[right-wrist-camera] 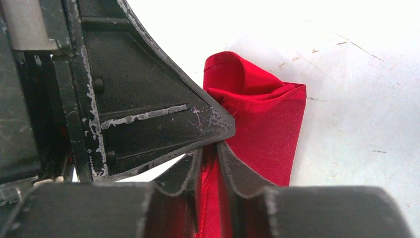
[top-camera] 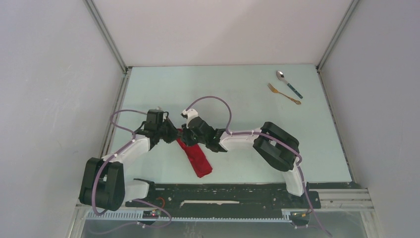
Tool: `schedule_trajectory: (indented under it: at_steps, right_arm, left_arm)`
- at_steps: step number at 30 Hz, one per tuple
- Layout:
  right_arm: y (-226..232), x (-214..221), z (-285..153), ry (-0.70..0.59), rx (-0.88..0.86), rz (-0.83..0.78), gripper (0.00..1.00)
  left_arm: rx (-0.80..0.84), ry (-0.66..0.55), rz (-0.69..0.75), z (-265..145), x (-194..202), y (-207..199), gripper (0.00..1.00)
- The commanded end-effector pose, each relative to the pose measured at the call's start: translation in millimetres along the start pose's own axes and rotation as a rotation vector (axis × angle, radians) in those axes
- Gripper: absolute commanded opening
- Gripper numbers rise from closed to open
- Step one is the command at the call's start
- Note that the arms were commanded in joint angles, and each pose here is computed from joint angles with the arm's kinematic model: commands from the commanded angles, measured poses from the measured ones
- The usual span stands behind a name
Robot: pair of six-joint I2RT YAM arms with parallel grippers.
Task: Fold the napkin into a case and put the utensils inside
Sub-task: Stuff the top corner of the smaller-rectangle-folded napkin into the folded napkin.
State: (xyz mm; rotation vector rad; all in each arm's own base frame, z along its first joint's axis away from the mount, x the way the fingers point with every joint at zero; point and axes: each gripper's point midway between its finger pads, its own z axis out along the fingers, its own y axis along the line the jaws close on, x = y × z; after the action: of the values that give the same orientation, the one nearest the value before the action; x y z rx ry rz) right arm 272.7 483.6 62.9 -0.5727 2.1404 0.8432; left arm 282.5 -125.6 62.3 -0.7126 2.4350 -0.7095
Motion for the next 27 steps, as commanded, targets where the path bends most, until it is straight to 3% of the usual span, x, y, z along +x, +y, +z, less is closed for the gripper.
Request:
schedule_trajectory:
  at_steps: [1,4,9,11,13,15,17,19,21,27]
  right_arm:
    - [11.1,-34.9,-3.4,-0.087,-0.007,0.011,0.28]
    - [12.1,-38.6,-3.2,-0.099,-0.015,0.011,0.33]
    - [10.9,-42.3,-3.3,-0.107,-0.018,0.020,0.31]
    - [10.6,-42.5,-3.7,-0.106,-0.019,0.019,0.24]
    - [10.7,-41.3,-4.5,-0.097,-0.021,0.018,0.02]
    - [8.5,-38.2,-6.2,-0.081,-0.012,0.017,0.00]
    - [7.3,-32.8,-7.3,-0.055,-0.010,0.023,0.00]
    - [3.5,-28.7,-9.1,-0.036,0.010,0.039,0.00]
    - [1.8,-26.2,-10.9,-0.023,0.024,0.049,0.00]
    - [-0.9,-27.0,-15.6,0.002,0.020,0.104,0.00]
  left_arm:
    - [0.037,-0.016,0.020,-8.5,-9.2,-15.1,0.00]
    - [0.039,-0.011,0.017,-7.7,-8.5,-15.5,0.00]
    - [0.040,-0.014,0.016,-9.0,-8.4,-14.9,0.00]
    - [0.039,-0.013,0.019,-8.8,-8.3,-14.6,0.00]
    - [0.037,-0.011,0.024,-8.2,-8.0,-13.8,0.00]
    - [0.041,-0.012,0.032,-9.0,-8.2,-14.6,0.01]
    - [0.047,-0.028,0.039,-11.4,-9.8,-15.1,0.17]
    - [0.047,-0.065,0.045,-16.9,-14.0,-14.8,0.45]
    - [0.021,-0.116,0.060,-24.8,-21.6,-11.2,0.63]
    - [-0.058,-0.178,0.064,-34.9,-24.9,8.3,0.62]
